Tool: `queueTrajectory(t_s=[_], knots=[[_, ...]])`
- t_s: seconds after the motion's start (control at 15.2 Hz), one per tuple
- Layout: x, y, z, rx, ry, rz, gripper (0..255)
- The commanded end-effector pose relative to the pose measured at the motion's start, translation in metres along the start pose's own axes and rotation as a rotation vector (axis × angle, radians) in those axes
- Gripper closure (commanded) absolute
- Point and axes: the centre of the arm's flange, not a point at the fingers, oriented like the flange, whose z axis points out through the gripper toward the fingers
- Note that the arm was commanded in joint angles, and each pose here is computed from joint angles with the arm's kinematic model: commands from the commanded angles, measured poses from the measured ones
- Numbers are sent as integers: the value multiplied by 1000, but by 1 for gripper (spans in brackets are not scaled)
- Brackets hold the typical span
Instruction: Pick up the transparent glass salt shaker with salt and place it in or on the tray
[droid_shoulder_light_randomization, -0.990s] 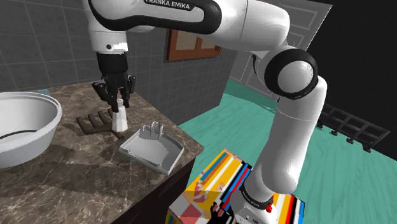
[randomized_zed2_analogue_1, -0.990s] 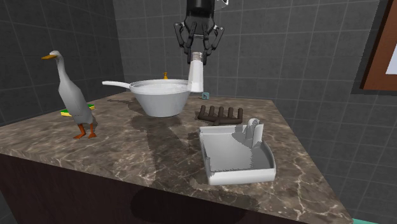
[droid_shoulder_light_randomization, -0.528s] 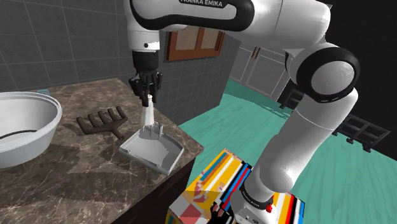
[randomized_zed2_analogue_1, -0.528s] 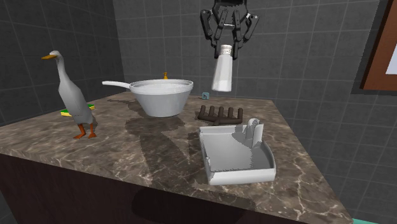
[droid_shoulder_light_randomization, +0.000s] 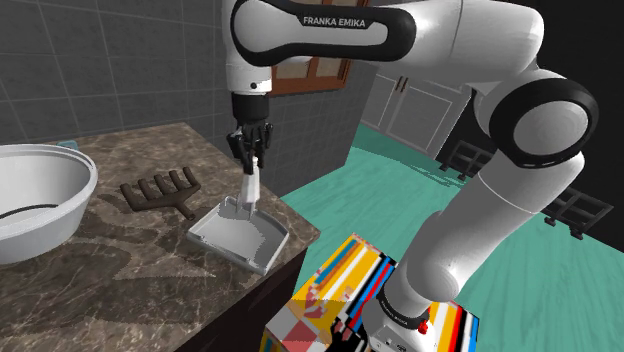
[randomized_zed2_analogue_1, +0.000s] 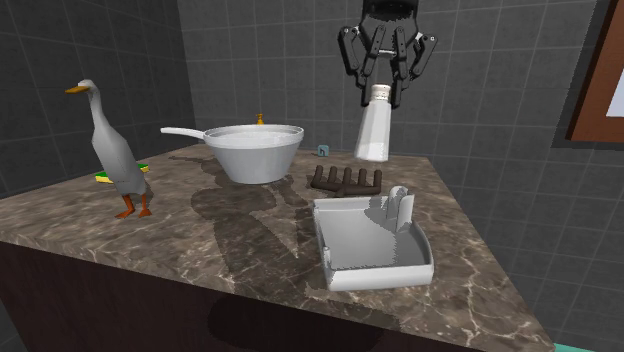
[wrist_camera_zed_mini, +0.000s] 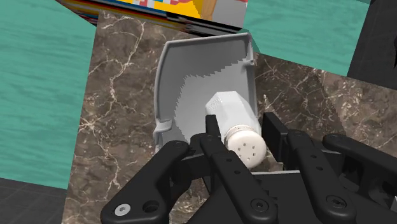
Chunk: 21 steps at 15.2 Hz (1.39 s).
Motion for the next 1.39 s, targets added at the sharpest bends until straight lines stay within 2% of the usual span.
queueTrajectory(t_s=[0.0,0.86,1.32], knots=[[3,2,11,0,0,0,255],[18,7,77,0,0,0,255],[18,7,77,0,0,0,255]])
